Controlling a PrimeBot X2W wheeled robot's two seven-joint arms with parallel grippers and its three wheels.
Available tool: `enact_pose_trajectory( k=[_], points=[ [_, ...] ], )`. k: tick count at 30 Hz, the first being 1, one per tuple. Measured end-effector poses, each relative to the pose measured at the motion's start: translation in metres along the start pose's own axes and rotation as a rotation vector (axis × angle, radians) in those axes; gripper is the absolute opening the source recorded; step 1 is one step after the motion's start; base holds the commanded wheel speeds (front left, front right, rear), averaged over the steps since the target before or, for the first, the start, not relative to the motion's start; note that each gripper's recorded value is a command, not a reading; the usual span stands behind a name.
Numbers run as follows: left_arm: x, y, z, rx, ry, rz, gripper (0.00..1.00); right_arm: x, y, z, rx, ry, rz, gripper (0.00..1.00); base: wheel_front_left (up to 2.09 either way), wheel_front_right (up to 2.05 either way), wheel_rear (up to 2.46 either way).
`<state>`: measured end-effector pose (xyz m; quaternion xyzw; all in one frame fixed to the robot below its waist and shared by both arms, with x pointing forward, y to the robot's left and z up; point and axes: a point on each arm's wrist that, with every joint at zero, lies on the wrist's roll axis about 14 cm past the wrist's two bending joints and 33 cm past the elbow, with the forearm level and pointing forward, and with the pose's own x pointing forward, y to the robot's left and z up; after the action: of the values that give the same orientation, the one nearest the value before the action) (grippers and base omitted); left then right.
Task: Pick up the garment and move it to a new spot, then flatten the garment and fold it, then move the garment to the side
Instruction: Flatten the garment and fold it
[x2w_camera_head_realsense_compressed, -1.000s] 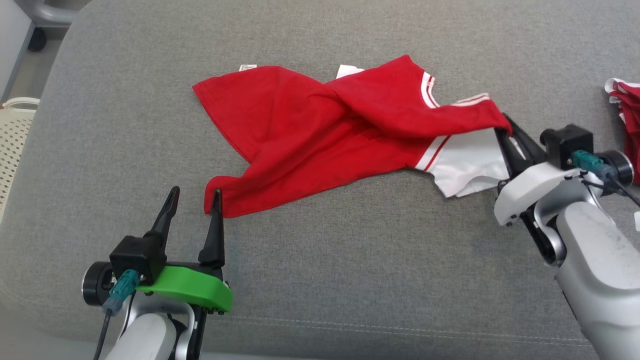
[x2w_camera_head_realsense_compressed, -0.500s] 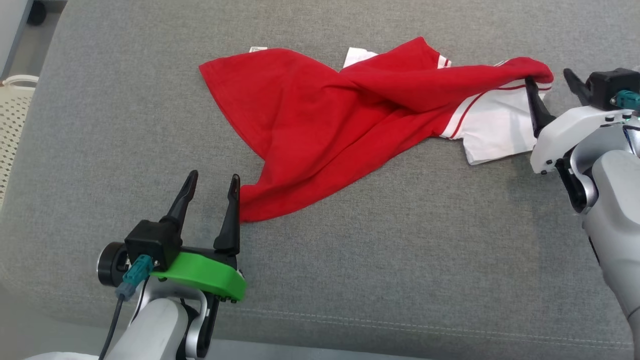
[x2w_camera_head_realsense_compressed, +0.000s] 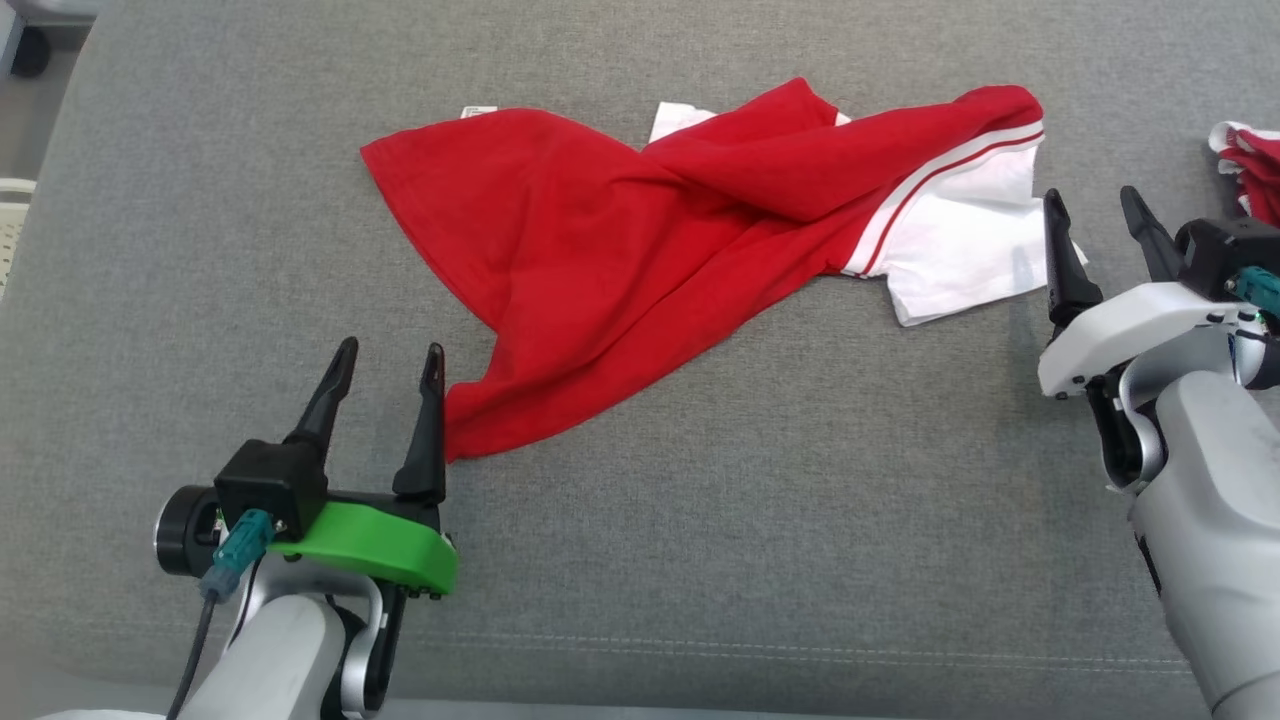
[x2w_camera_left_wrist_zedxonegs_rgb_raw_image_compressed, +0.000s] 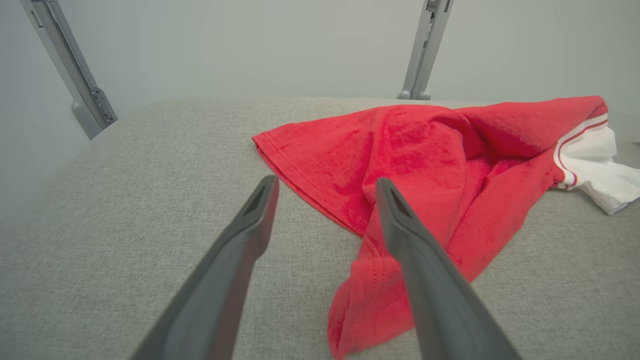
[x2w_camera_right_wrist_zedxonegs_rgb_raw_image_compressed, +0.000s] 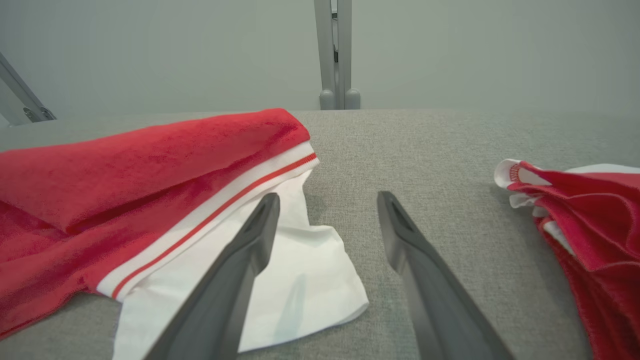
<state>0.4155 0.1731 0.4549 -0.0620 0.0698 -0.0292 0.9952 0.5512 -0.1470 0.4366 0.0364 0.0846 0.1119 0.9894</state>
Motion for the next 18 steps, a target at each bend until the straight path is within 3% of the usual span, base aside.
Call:
enact_pose_trajectory(
  k=[5, 18],
  points=[
    [0.004, 0.001, 0.009, 0.028, -0.025, -0.004, 1.00, -0.032, 0.006, 0.014, 0.058, -0.103, -0.014, 1.00, 0.00, 0.00, 0.00],
    [-0.011, 0.007, 0.029, 0.084, -0.065, 0.014, 1.00, -0.115, 0.022, 0.038, 0.059, -0.230, -0.052, 1.00, 0.00, 0.00, 0.00]
  ],
)
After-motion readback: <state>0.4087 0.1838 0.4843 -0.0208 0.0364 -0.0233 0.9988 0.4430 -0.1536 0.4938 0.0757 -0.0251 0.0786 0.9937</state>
